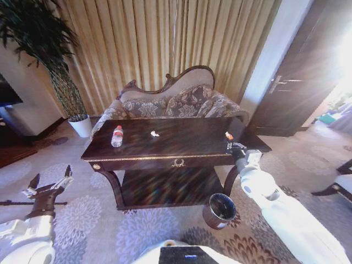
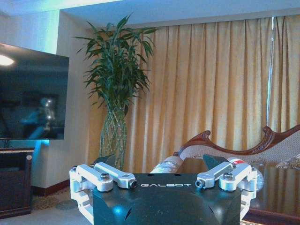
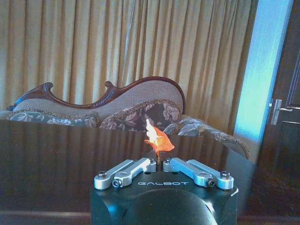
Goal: Move to the front of the table and place the trash on the table into the trash bin.
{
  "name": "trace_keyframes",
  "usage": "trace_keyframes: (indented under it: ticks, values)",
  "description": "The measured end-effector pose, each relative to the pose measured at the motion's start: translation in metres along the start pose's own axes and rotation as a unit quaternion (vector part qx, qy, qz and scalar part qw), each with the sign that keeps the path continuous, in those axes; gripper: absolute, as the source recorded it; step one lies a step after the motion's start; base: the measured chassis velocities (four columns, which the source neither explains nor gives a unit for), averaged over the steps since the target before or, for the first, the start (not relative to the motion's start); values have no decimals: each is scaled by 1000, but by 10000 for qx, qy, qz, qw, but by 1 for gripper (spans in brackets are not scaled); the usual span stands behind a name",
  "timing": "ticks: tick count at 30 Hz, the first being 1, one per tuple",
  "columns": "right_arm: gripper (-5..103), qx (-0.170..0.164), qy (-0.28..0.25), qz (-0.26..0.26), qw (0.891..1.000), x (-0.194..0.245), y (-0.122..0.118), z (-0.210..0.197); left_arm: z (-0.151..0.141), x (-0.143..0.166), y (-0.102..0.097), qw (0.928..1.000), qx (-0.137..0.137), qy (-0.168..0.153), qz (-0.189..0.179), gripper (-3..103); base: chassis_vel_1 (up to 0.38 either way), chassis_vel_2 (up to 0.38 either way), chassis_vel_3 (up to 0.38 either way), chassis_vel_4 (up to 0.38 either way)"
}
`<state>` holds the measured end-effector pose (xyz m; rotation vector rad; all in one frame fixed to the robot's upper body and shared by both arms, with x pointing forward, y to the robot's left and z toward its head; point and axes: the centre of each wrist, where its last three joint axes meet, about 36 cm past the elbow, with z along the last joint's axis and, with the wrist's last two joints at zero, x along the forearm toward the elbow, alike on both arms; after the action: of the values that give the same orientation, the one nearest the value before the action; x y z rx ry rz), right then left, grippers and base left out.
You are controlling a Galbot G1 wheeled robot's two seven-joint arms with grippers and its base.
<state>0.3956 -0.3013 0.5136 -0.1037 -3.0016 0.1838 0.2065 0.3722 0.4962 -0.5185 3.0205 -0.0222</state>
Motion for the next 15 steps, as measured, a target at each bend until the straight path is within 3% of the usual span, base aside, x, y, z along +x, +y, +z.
trace_keyframes:
  ticks: [10,15]
  values:
    - [2,5,-123,57,9999,-6,4,14,0,-1,0,10000,-7,2,15,100,85,-89,-91,89]
    - [2,-9,195,88,9998,-7,4,33,0,-1,0,10000,-22,-3,12,100,0,0,0,0]
